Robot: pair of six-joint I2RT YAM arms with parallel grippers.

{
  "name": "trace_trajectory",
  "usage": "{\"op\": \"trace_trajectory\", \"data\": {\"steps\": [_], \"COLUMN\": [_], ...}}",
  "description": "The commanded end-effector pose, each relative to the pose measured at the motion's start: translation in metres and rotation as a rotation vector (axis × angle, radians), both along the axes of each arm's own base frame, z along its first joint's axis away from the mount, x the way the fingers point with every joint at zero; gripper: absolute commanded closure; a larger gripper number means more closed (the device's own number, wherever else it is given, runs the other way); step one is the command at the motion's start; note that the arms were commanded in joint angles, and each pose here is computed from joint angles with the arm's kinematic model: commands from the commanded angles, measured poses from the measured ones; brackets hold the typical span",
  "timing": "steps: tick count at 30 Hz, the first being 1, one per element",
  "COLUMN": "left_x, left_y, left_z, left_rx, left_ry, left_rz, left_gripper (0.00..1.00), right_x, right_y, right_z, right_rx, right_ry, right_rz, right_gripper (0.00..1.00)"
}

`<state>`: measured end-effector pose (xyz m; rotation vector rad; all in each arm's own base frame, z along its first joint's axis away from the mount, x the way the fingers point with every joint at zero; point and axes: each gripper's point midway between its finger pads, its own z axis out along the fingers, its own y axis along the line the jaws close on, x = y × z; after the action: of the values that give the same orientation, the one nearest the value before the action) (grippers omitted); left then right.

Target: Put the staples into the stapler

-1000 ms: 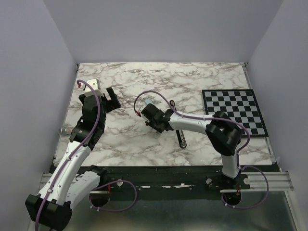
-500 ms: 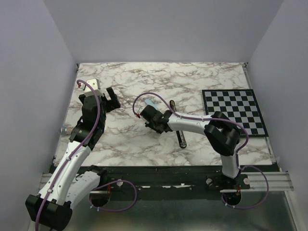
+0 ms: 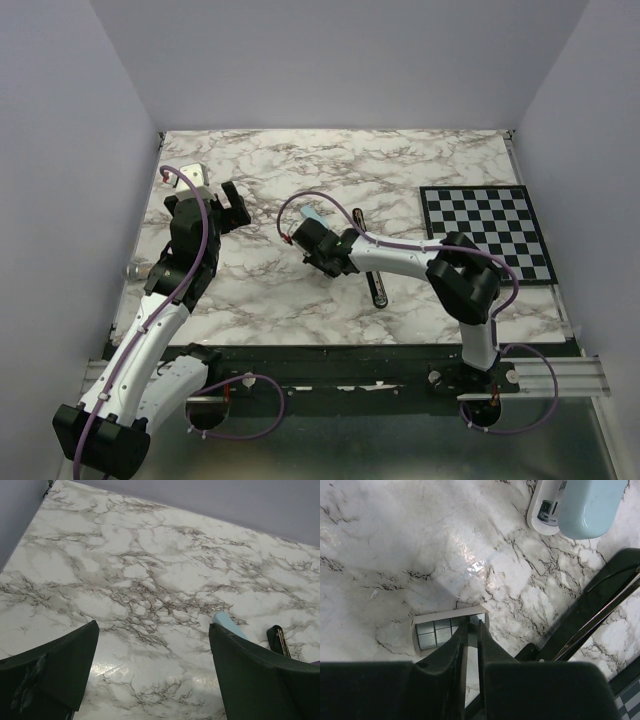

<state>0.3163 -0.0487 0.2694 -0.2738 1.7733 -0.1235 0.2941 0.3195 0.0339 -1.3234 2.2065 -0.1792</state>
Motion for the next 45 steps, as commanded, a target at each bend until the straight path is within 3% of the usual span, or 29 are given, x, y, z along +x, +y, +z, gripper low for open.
{"op": "trace_trajectory", "data": {"steps": [1, 12, 17, 23, 45], "left_x": [0.001, 0.000, 0.000, 0.000, 0.001], "left_y": [0.000, 0.000, -0.001, 0.000, -0.001], "left_z": [0.007, 0.007, 0.007, 0.007, 0.005], "left_rx": [-0.017, -0.018, -0.019, -0.018, -0.018], "left_ry": [-0.023, -0.026, -0.026, -0.026, -0.021], "left_rz": [-0.003, -0.006, -0.008, -0.005, -0.011], "left_gripper": [0.01, 0.01, 0.01, 0.01, 0.01], "right_x": [-0.007, -0.016, -0.014, -0.005, 0.005], "right_y": [0.008, 0.010, 0.007, 0.000, -0.002], "right_z": [0.027, 0.057, 0.036, 0.016, 0.004], "right_rx": [0.081, 0.217, 0.157, 0.077, 0.024], "right_ry": [0.010, 0.019, 0.035, 0.018, -0.011], "right_rz": [-0.013, -0.066, -0.070, -0.114, -0.141], "right_gripper": [0.83, 0.83, 0.72, 0.67, 0.66]}}
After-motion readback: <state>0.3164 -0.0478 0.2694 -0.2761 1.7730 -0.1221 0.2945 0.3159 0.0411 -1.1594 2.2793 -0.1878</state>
